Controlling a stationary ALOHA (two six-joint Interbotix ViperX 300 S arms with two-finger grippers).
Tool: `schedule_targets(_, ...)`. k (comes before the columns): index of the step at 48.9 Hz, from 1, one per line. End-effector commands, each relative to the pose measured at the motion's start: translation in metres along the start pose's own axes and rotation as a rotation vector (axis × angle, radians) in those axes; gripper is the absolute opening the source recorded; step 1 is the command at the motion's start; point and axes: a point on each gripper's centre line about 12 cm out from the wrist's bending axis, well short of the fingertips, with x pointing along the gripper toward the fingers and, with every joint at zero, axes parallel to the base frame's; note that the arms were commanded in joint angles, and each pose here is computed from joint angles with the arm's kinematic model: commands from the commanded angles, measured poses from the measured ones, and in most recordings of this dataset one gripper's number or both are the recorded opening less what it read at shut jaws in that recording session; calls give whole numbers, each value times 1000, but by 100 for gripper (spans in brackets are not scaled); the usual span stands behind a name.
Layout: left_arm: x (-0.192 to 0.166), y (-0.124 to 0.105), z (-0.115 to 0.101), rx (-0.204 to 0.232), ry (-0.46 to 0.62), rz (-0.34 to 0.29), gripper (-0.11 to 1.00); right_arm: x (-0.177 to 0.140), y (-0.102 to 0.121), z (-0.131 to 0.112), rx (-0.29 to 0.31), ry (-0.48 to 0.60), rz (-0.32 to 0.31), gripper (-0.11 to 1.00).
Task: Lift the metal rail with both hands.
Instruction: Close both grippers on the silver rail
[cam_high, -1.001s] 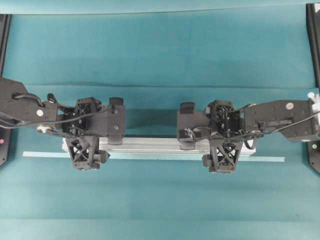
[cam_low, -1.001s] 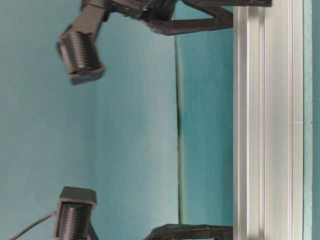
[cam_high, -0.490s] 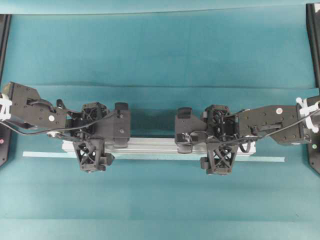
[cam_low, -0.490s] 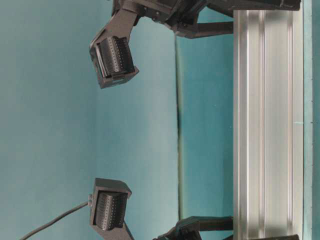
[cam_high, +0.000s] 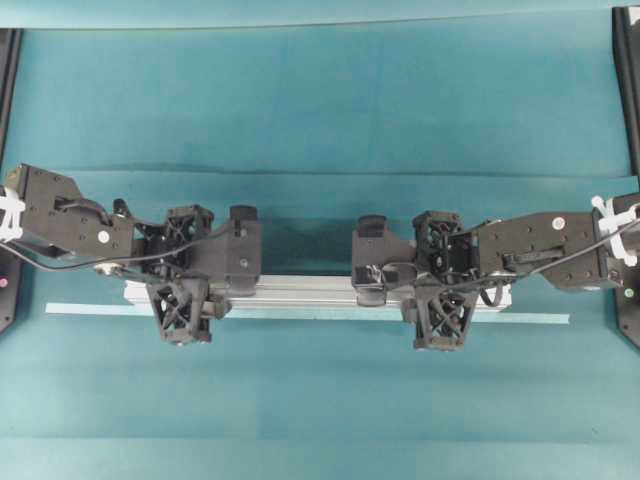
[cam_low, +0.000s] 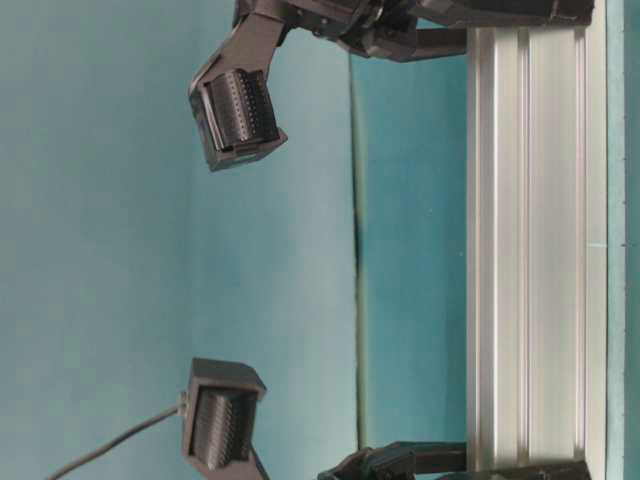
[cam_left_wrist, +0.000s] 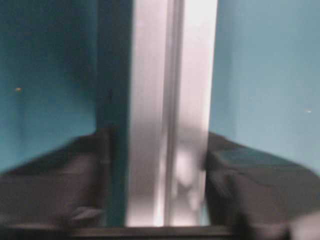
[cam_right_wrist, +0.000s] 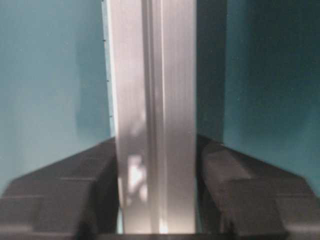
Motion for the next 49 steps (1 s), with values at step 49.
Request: schedule_targets(49, -38, 0, 20, -12, -77, 1, 36, -31, 5, 16, 24, 23, 18, 38)
